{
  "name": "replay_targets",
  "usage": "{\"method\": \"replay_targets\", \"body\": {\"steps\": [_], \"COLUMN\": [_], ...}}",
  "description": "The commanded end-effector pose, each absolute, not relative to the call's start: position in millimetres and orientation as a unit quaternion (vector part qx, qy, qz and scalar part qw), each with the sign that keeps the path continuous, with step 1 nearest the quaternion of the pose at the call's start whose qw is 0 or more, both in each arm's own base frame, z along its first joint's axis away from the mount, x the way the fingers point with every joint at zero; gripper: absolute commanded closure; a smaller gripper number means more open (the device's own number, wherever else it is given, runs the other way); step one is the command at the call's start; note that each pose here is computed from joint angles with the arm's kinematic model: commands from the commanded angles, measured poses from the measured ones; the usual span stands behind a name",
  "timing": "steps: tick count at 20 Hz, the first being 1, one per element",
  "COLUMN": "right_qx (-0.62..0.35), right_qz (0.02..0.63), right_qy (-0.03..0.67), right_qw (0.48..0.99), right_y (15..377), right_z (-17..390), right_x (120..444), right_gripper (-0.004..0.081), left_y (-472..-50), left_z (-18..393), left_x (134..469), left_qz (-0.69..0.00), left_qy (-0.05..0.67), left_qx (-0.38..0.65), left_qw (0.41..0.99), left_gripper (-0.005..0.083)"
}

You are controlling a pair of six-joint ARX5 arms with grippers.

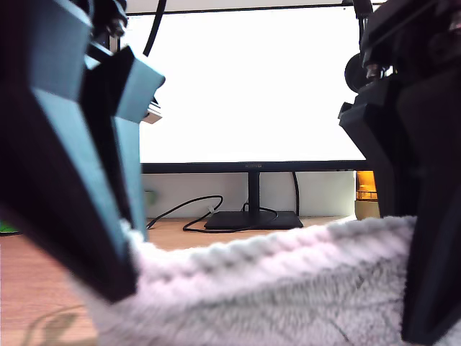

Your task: Fold the tea towel to a neat square and place it to the right

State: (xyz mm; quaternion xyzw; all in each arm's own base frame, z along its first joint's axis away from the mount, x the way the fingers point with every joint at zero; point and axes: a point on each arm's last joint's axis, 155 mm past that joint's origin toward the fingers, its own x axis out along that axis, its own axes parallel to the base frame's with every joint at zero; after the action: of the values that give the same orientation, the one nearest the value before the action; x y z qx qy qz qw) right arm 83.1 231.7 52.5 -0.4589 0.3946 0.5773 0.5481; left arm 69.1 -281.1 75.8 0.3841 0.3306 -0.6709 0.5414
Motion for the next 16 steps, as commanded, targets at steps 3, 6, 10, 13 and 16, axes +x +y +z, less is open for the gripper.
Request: {"method": "replay_targets", "body": {"steps": [3,6,10,13,16], "right_qx": [-0.446,-0.428,-0.401,-0.38,-0.374], "right_qz": [0.544,0.526,0.508,0.491,0.482], "right_qy": [0.422,0.427,0.405,0.382,0.382], "right_qw": [0.572,0.598,0.646,0.684,0.695], "right_y": [218,217,228,235,238], "right_z": [50,54,72,82,77], "right_x": [101,119,150,177,191], "right_gripper": [0.0782,0.0782,0.0782,0.0782,0.0782], "left_y": [-271,-268,-271,-269,-265], "left_z": [73,76,79,82,85], "left_x": [92,116,129,148,172], "left_qz": [-0.651,-0.634,-0.627,-0.613,-0.591], "left_qy": [0.337,0.332,0.315,0.303,0.281], "left_qx": [0.384,0.375,0.378,0.378,0.395], "left_qw": [0.562,0.589,0.605,0.624,0.645], "left_gripper": [0.0797,0.0797,0.0797,0.0797,0.0797]}}
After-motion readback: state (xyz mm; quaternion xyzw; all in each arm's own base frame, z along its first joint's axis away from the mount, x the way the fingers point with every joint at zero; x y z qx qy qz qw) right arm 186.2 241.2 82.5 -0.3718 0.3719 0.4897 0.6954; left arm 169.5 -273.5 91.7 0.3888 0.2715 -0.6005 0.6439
